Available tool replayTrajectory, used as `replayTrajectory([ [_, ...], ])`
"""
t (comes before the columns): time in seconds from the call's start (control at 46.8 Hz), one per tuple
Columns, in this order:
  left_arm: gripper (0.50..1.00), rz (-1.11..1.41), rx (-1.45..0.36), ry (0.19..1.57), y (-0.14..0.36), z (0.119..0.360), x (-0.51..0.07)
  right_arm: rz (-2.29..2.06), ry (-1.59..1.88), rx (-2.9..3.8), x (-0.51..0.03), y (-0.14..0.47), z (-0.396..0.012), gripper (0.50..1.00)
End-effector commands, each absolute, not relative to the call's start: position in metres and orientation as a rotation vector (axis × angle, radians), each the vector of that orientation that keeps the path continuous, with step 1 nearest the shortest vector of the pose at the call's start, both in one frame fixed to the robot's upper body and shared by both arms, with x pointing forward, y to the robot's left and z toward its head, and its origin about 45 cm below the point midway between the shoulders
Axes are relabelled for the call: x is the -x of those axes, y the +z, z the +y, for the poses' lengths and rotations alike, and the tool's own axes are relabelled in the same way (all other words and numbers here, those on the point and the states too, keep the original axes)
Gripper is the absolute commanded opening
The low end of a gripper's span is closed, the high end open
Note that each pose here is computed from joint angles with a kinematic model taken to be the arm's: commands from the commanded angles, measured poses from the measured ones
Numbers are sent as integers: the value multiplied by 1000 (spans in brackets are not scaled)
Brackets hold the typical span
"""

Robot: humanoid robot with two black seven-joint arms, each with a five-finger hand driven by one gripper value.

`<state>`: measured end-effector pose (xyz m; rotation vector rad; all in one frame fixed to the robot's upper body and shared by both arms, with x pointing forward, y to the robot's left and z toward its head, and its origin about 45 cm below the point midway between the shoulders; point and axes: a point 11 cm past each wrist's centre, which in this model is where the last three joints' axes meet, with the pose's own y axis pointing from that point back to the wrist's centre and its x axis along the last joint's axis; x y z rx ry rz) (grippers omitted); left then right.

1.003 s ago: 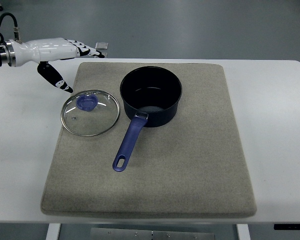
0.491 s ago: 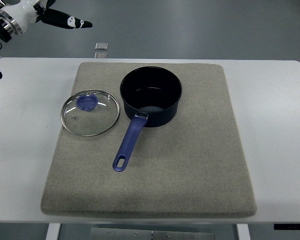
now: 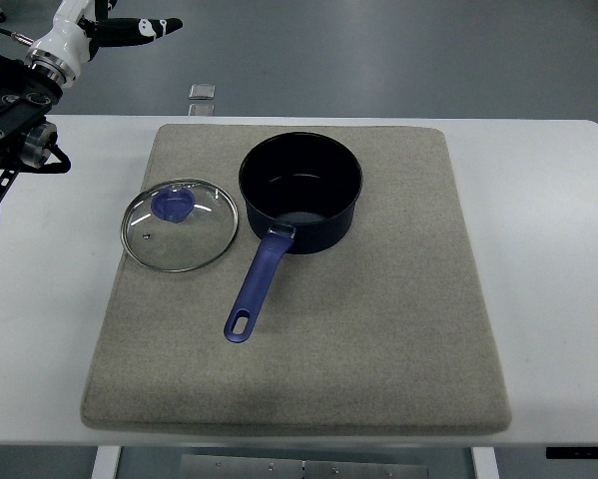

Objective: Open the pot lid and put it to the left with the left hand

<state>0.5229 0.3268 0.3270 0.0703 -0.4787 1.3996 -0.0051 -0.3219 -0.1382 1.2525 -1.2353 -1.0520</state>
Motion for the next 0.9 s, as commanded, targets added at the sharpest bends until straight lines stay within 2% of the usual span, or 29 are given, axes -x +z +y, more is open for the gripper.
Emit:
replayTrajectory([
  [0.0, 936, -425, -49, 1418, 310, 319, -521, -1237, -1053, -1253, 5, -138, -322, 917],
  [0.192, 902, -313, -16, 1486, 280, 313, -520, -1234, -1052, -1252, 5, -138, -322, 917],
  [0.384, 881, -276, -2, 1492, 271, 308, -518, -1234, -1051, -1254, 5, -138, -322, 917],
  [0.512, 864, -255, 2, 1520, 263, 313, -516, -1235, -1052, -1253, 5, -138, -322, 917],
  [0.683, 861, -239, 9, 1524, 260, 314, -514, -1237, -1053, -1253, 5, -138, -322, 917],
  [0.875, 861, -216, 96, 1569, 276, 320, -519, -1233, -1051, -1253, 5, -138, -322, 917],
])
